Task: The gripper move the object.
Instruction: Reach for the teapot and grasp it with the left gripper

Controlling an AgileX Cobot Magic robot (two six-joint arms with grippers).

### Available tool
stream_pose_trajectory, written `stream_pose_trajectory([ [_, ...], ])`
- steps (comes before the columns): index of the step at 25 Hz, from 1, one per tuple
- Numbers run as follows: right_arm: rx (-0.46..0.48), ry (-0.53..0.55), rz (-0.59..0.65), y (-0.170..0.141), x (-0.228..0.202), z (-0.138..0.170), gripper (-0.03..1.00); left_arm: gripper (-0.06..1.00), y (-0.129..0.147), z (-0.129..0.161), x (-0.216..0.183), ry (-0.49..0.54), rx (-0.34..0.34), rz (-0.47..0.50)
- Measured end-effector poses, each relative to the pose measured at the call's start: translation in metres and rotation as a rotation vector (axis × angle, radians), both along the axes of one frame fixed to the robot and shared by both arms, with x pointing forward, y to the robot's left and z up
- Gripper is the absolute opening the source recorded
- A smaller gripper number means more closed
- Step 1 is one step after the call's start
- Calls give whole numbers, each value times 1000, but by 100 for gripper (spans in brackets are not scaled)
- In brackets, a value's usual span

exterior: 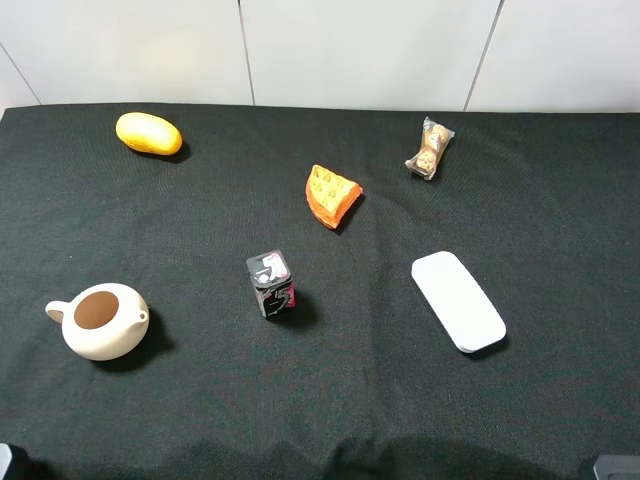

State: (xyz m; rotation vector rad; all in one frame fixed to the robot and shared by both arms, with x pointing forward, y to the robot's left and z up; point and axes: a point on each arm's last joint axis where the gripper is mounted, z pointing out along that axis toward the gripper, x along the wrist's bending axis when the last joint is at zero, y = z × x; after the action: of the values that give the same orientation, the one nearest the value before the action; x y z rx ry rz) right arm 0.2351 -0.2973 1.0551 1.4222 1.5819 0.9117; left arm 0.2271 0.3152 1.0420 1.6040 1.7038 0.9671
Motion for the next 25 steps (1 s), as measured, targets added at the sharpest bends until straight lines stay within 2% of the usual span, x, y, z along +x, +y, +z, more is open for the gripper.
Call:
stream_pose_trajectory([
  [25,0,0,0,0,0,0,69,91,0,0,0,0,0,0],
])
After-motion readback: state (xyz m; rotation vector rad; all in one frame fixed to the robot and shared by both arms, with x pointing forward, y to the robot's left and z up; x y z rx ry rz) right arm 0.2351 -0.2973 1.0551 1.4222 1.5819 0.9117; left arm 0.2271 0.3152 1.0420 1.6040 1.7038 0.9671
